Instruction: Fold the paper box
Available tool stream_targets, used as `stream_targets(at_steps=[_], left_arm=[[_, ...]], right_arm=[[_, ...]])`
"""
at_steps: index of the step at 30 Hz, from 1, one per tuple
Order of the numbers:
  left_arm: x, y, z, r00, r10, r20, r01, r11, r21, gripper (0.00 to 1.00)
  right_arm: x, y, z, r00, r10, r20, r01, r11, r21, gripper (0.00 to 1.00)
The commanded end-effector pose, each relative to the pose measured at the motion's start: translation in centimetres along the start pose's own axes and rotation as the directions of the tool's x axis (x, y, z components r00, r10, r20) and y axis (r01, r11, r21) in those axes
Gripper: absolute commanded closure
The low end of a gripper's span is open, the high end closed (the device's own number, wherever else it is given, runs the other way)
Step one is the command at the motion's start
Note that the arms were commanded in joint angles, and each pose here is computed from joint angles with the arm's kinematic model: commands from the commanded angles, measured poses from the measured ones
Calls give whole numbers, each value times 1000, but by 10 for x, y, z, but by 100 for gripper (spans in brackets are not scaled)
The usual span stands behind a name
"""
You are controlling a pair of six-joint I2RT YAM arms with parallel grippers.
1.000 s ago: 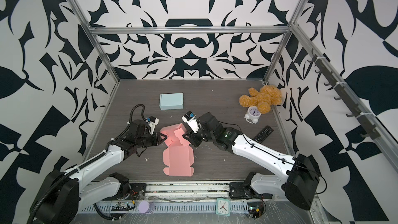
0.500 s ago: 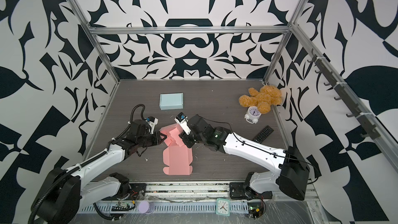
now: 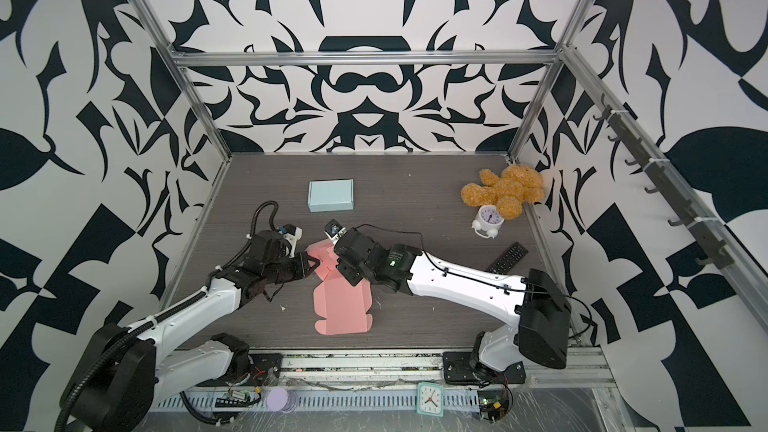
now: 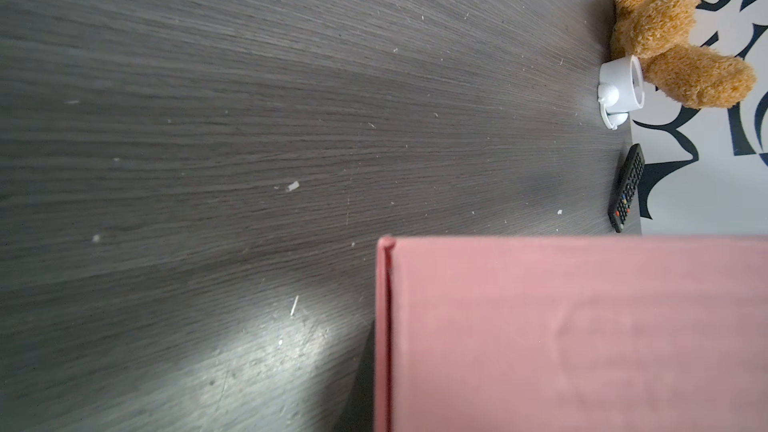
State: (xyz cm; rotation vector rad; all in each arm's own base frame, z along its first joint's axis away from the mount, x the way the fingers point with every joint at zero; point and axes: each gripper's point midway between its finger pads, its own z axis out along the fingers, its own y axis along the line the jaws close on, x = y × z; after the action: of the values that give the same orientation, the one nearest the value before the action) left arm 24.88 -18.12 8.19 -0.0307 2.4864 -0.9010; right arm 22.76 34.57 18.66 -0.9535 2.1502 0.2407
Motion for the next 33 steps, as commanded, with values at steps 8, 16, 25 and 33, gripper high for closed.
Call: stream_targets(at_steps=[8, 16, 25, 33], left_arm=[[-18, -17, -1, 999, 2, 38, -3, 999, 42, 99], [-22, -17, 0, 999, -14, 50, 12, 999, 39, 99], [-25, -23, 0, 998, -12, 59, 10, 999, 48, 99], [-27, -26, 0, 998, -8, 62, 5, 998, 59, 99]], right_arm=[[-21, -3, -1, 998, -59, -20, 62, 978, 199, 65], [-22, -6, 6, 988, -128, -83, 148, 934, 324, 67], [-19, -10, 16, 980, -150, -133, 190, 902, 388, 68], [-22, -12, 22, 976, -167, -142, 211, 884, 416, 76]])
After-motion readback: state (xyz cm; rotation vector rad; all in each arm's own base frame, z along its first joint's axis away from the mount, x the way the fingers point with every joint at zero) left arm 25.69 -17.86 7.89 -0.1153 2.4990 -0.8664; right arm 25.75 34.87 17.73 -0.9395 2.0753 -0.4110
